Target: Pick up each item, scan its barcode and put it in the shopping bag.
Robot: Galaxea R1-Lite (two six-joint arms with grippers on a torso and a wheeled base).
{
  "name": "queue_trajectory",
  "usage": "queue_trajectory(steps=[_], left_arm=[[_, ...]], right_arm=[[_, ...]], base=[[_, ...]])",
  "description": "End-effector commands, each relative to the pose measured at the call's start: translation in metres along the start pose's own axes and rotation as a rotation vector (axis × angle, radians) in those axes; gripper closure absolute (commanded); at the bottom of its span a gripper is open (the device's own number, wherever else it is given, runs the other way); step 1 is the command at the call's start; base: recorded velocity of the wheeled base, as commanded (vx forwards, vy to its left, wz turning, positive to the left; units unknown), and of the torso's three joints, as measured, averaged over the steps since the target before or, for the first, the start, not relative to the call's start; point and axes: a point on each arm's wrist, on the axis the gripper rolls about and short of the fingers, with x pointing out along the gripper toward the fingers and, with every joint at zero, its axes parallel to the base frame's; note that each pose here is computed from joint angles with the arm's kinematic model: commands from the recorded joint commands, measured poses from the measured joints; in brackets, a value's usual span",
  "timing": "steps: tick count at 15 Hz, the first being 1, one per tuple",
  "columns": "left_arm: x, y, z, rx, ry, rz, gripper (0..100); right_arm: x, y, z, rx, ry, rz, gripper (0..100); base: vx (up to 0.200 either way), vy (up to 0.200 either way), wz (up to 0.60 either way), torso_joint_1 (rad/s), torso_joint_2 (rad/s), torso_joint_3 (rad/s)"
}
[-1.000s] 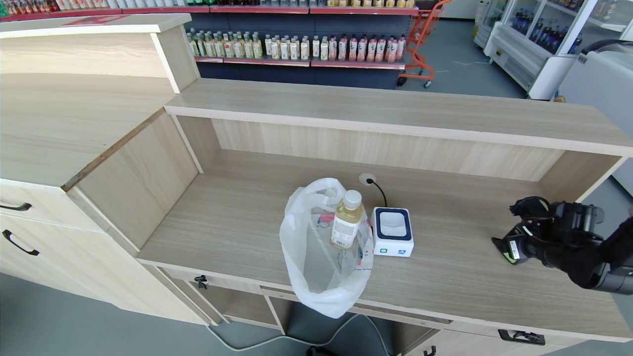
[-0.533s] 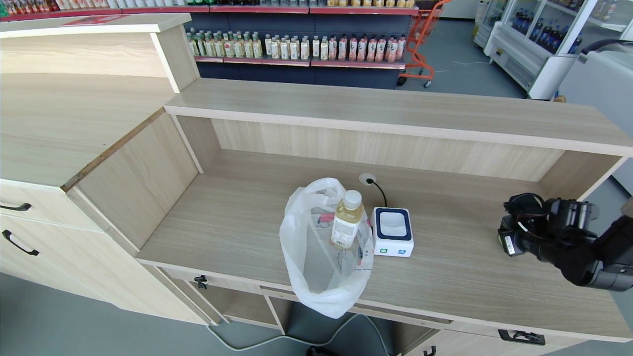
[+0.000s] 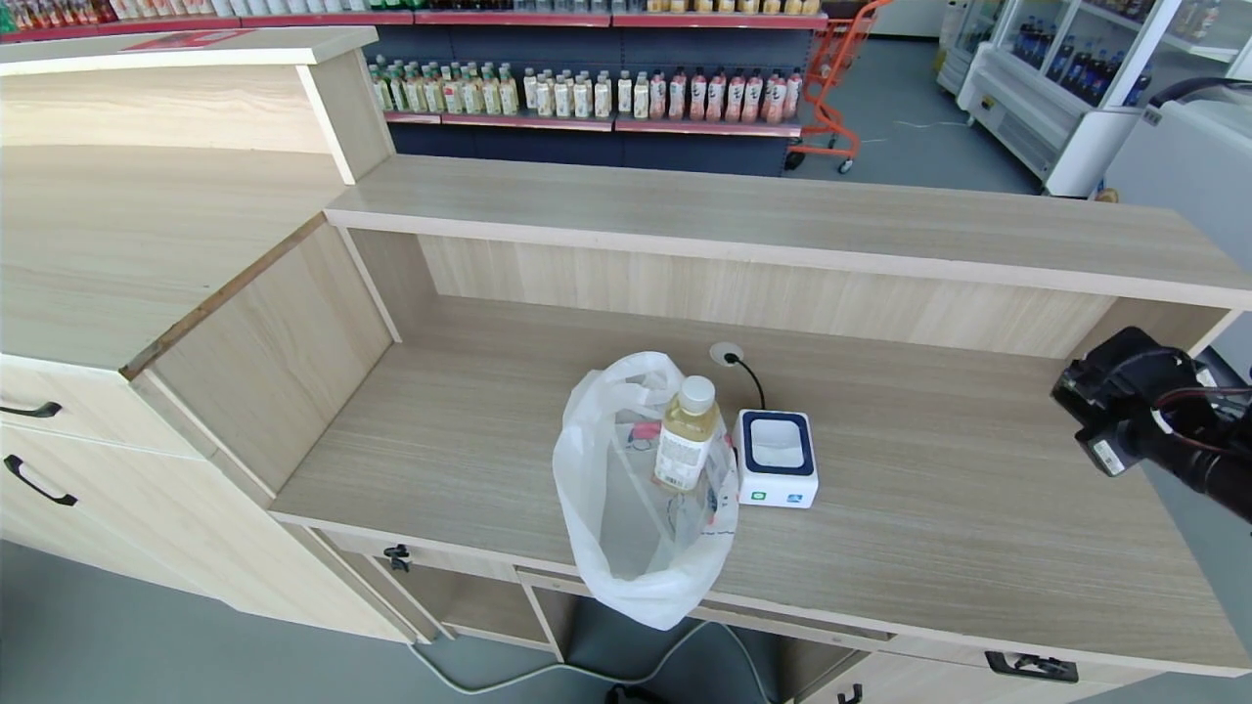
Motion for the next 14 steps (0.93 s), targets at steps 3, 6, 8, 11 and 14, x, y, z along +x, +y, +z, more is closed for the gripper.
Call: queue_trajectory(steps=[3,6,8,11,14], left_arm=[[0.0,0.0,0.0,0.0,0.0,0.0,0],[0.0,0.0,0.0,0.0,0.0,0.0,0],[0.0,0.0,0.0,0.0,0.0,0.0,0],[0.0,0.0,0.0,0.0,0.0,0.0,0],[0.0,0.0,0.0,0.0,0.0,0.0,0]], right_arm=[[-0.055,0.002,0.062,-0.507,-0.562,0.038,100],[-0.057,0.011,0.092,-0.843,-0.878,-0.102,100],[-0.068,0.016,0.121,-1.036,-1.07,-0.354,100],[-0.083,0.046,0.152,-1.146,-1.37,-0.446,100],[-0.103,0.068,0.175,-1.128,-1.6,-0.505,100]], base=[[0.0,0.0,0.0,0.0,0.0,0.0],[0.0,0.0,0.0,0.0,0.0,0.0],[0.0,0.0,0.0,0.0,0.0,0.0],[0.0,0.0,0.0,0.0,0.0,0.0],[0.0,0.0,0.0,0.0,0.0,0.0]])
